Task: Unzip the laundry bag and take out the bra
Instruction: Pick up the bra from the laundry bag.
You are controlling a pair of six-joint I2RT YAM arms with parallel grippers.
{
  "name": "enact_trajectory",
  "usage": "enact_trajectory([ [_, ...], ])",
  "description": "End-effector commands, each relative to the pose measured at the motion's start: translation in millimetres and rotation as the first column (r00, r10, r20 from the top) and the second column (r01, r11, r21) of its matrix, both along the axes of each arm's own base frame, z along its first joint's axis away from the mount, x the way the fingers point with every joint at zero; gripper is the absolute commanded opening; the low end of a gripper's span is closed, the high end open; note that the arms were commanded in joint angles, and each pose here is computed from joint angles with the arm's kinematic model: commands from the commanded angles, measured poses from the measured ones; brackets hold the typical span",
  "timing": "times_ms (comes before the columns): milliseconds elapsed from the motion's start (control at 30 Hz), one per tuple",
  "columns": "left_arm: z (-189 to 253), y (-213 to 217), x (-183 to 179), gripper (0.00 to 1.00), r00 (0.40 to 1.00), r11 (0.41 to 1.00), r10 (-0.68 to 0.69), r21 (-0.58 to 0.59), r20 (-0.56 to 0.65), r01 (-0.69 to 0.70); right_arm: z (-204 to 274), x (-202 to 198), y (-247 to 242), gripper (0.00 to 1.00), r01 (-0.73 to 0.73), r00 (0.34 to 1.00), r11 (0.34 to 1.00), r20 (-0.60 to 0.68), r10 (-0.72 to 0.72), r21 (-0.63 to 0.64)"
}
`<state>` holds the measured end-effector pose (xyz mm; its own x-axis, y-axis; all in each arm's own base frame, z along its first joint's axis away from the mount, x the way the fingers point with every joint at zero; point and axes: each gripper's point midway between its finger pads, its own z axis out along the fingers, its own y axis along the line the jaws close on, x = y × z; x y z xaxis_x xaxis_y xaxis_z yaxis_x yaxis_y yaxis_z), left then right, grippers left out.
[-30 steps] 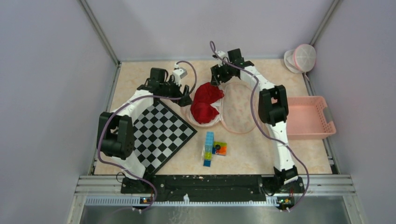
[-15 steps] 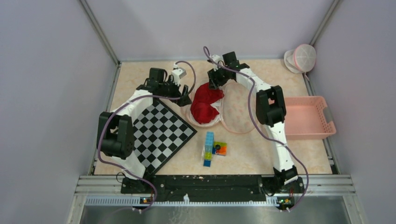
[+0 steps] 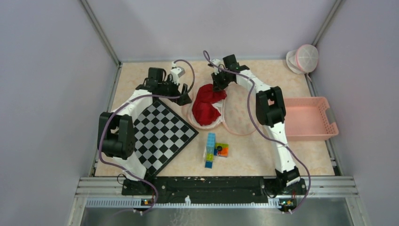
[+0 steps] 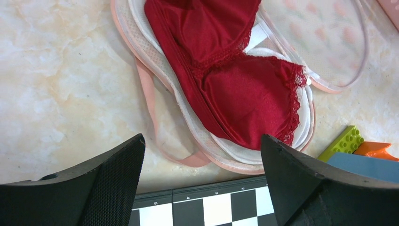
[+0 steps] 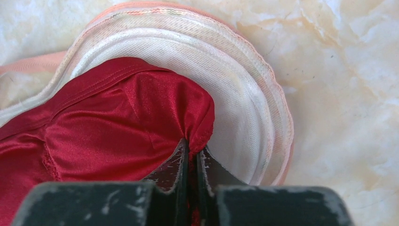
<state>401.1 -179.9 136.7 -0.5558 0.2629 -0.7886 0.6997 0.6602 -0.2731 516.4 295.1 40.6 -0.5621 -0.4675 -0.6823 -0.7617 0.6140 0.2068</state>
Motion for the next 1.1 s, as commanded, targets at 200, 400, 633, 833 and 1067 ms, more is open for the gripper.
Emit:
enact_trajectory([
  [200,34,-10,29,0.96,0.995,0.997,-0.018,-0.069,0.094,0.025,140,-8,14,0.00,0.026,0.990,0.987,0.135,-0.048,0.159],
  [400,37,-11,34,0.96,0.994,0.997,-0.017,-0.079,0.111,0.026,203,-28,6,0.00,0.066,0.983,0.959,0.149,-0.111,0.274],
  [633,40,-14,43,0.97,0.994,0.994,0.000,-0.105,0.107,0.011,259,-47,-19,0.00,0.122,0.967,0.917,0.164,-0.197,0.380],
  [833,44,-14,51,0.99,0.993,0.994,0.018,-0.107,0.118,-0.005,305,-60,-51,0.00,0.165,0.943,0.883,0.191,-0.271,0.440],
  [1067,44,-14,63,0.99,0.992,0.994,0.037,-0.107,0.120,-0.024,339,-82,-116,0.00,0.247,0.899,0.856,0.222,-0.377,0.454],
])
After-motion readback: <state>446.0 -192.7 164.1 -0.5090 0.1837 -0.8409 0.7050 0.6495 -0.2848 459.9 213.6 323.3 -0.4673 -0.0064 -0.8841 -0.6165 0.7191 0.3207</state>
